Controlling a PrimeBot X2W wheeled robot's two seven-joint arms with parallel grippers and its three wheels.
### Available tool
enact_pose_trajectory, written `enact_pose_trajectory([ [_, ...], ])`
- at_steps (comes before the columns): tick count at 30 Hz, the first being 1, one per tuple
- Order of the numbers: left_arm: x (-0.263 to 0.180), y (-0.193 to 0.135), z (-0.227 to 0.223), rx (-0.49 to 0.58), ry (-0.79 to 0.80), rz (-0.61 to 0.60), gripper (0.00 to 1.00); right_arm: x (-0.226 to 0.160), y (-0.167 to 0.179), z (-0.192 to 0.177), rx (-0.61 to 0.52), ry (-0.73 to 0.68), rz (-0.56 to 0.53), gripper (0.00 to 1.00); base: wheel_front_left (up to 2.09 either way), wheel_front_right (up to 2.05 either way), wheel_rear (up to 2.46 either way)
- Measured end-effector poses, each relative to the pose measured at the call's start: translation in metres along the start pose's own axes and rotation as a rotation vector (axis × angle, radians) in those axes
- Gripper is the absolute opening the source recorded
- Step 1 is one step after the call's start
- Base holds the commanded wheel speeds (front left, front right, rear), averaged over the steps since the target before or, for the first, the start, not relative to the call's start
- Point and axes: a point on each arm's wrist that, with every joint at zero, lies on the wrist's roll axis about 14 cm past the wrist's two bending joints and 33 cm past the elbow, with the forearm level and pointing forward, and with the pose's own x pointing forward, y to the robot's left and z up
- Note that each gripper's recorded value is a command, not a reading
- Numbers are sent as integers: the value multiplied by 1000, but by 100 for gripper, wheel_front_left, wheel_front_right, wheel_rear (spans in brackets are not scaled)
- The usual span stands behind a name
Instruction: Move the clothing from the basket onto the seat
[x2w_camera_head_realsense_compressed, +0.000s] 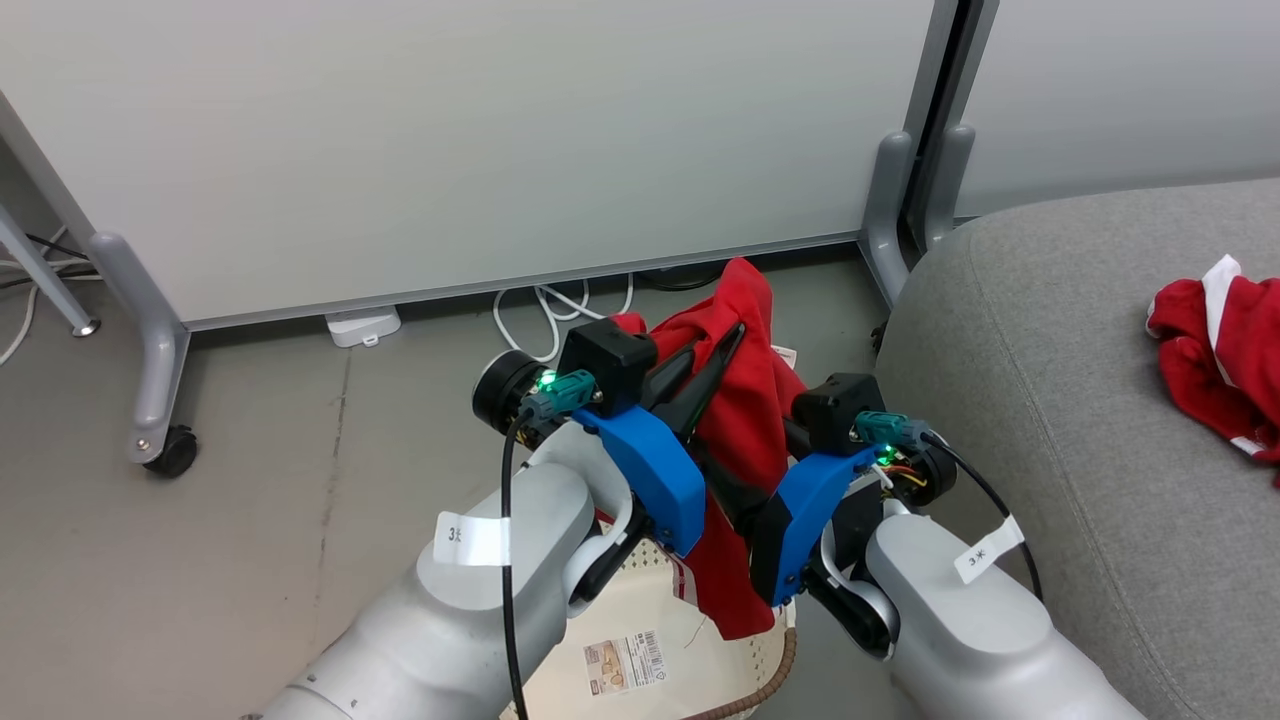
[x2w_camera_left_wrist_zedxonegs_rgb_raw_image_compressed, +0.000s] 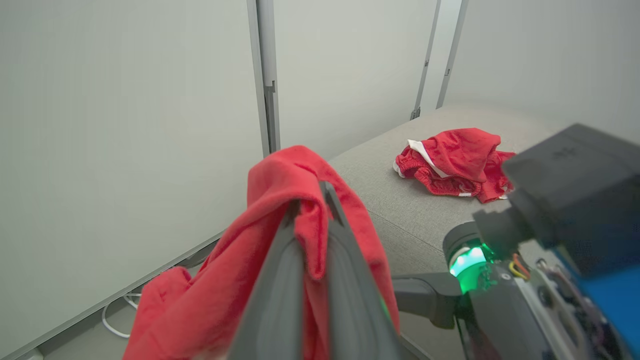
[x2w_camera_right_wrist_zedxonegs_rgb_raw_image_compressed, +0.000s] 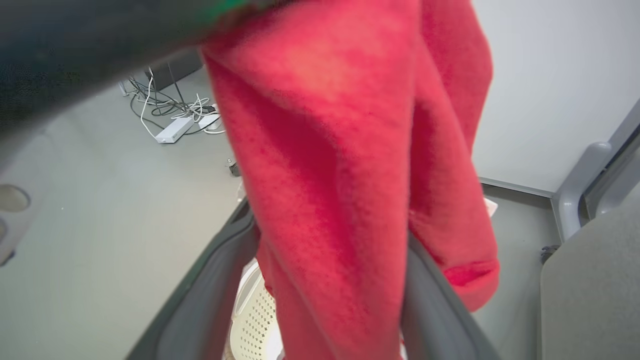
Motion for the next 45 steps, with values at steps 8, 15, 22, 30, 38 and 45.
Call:
enact_pose_trajectory([
  [8,-1,3,-1,-5,3,8,0,6,1,-1,3,-3,4,0,0,0,0],
  [15,-1,5,-1,-4,3,14,0,8,0,-3,3,-4,4,0,0,0,0],
  [22,-1,7,0,0,3,19,0,9,-1,-4,12,-2,2,0,0,0,0],
  [30,-1,8,1,5,1,26,20,8,0,-3,14,-7,5,0,0,0,0],
  [38,1,8,5,12,-11,27,100,7,1,-7,21,4,9,0,0,0,0],
  [45,0,11,8,15,-22,40,100,7,1,-7,24,5,8,0,0,0,0],
])
